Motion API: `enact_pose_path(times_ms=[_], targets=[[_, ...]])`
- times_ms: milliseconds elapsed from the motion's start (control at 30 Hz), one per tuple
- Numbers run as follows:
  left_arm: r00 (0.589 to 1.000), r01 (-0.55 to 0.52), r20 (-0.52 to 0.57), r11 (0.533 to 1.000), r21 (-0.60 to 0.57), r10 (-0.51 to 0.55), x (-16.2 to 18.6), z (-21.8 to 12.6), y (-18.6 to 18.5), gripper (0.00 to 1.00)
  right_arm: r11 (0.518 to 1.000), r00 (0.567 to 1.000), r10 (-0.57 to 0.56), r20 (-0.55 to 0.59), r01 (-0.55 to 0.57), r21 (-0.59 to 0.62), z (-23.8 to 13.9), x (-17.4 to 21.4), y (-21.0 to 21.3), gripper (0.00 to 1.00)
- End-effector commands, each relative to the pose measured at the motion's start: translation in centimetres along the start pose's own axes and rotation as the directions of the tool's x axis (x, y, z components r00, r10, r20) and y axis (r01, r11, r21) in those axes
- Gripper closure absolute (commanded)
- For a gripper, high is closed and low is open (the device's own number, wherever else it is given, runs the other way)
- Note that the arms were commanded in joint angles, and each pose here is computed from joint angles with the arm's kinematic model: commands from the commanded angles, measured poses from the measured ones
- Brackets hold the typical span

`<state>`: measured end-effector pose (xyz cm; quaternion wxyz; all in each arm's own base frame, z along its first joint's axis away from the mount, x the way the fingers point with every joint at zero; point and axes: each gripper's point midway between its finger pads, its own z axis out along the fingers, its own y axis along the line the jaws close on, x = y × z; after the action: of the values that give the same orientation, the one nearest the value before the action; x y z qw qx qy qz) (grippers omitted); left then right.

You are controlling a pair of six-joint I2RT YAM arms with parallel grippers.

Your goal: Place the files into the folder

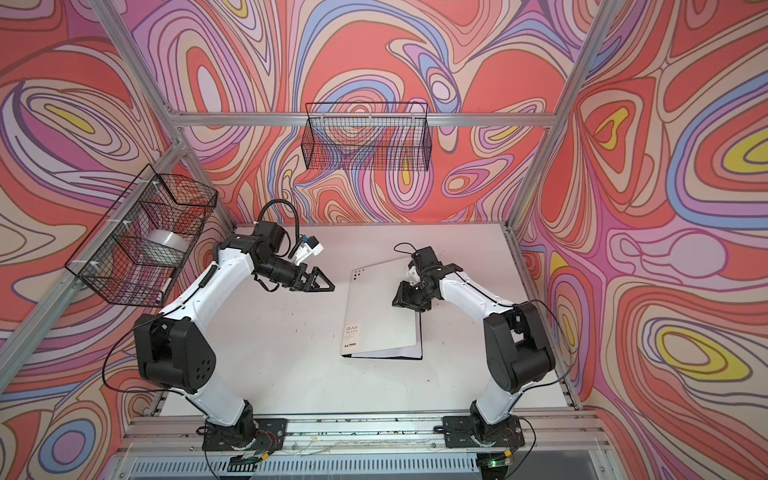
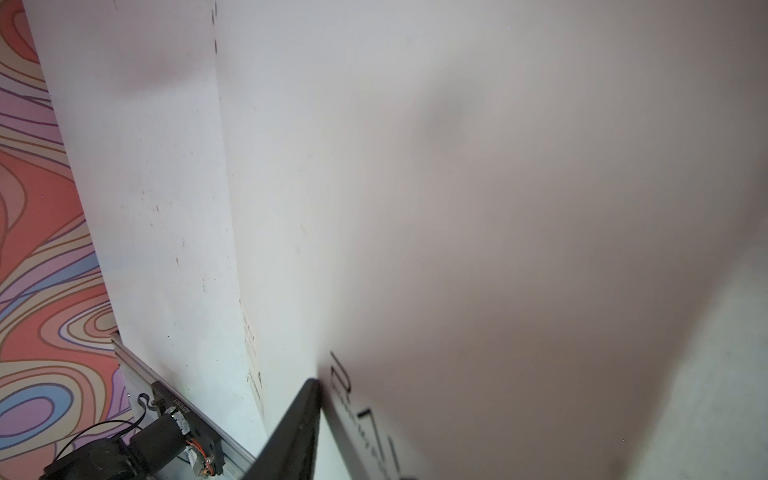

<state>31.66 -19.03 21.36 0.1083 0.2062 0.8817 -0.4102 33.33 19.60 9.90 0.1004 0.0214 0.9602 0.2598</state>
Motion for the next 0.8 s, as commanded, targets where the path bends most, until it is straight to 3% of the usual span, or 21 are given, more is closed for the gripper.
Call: enact_pose_path(times_ms=[0, 267, 367, 767], targets=[[1.000, 0.015, -0.009, 1.000, 0.008, -0.015, 0.2, 0.3, 0.4, 0.01, 0.994, 1.000, -0.029, 0.010, 0.028, 0.106, -0.9, 0.7, -1.8, 0.57], [1.000, 0.022, -0.009, 1.000, 0.013, -0.022, 0.2, 0.4, 0.3, 0.01, 0.991, 0.999, -0.039, 0.022, 0.036, 0.132, -1.6, 1.0, -2.2, 0.53], [1.000, 0.027, -0.012, 1.000, 0.016, -0.027, 0.3, 0.4, 0.4, 0.01, 0.988, 0.999, -0.040, 0.036, 0.035, 0.149, -1.9, 0.7, -2.4, 0.47], [1.000, 0.027, -0.009, 0.999, 0.019, -0.027, 0.4, 0.2, 0.1, 0.01, 0.945, 0.990, -0.084, 0.114, 0.043, 0.323, -5.0, -1.1, -4.1, 0.43]])
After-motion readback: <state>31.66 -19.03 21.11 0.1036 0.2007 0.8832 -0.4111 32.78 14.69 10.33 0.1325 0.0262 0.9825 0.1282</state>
